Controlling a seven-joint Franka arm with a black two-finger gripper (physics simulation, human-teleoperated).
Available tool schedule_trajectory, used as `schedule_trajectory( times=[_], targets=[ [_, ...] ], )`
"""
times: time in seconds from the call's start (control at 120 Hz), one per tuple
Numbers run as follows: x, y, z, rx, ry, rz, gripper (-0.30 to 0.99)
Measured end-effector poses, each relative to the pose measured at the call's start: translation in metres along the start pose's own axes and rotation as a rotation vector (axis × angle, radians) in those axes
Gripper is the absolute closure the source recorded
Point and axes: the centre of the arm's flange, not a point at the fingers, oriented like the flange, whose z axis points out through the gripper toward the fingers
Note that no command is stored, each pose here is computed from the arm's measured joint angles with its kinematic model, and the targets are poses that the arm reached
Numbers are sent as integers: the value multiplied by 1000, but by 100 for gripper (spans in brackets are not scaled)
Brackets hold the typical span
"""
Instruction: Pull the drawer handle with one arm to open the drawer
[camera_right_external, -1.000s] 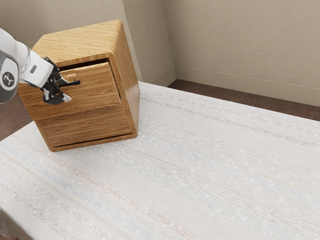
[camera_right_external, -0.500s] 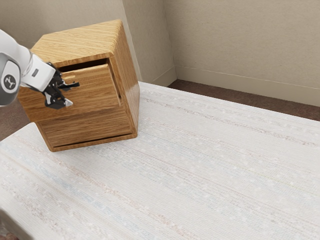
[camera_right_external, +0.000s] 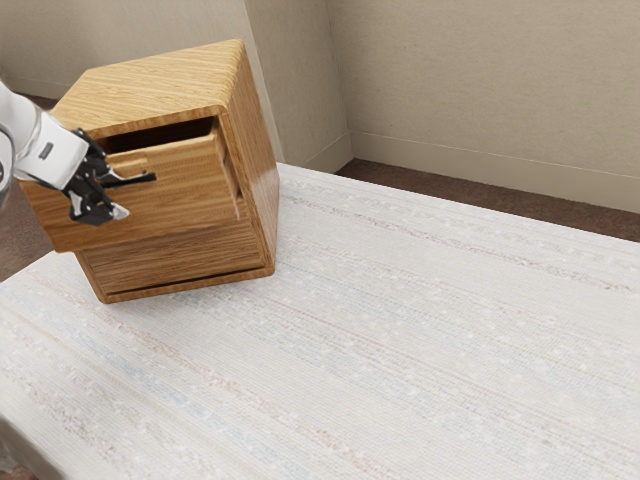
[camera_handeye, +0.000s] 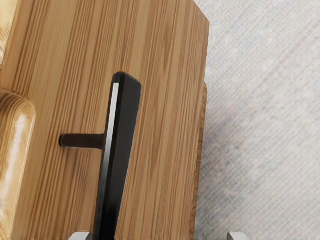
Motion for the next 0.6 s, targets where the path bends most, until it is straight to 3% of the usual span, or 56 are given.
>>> schedule_trajectory(
  times=[0.6],
  targets=[
    [-11, 26, -23, 4, 12, -6, 37]
  ],
)
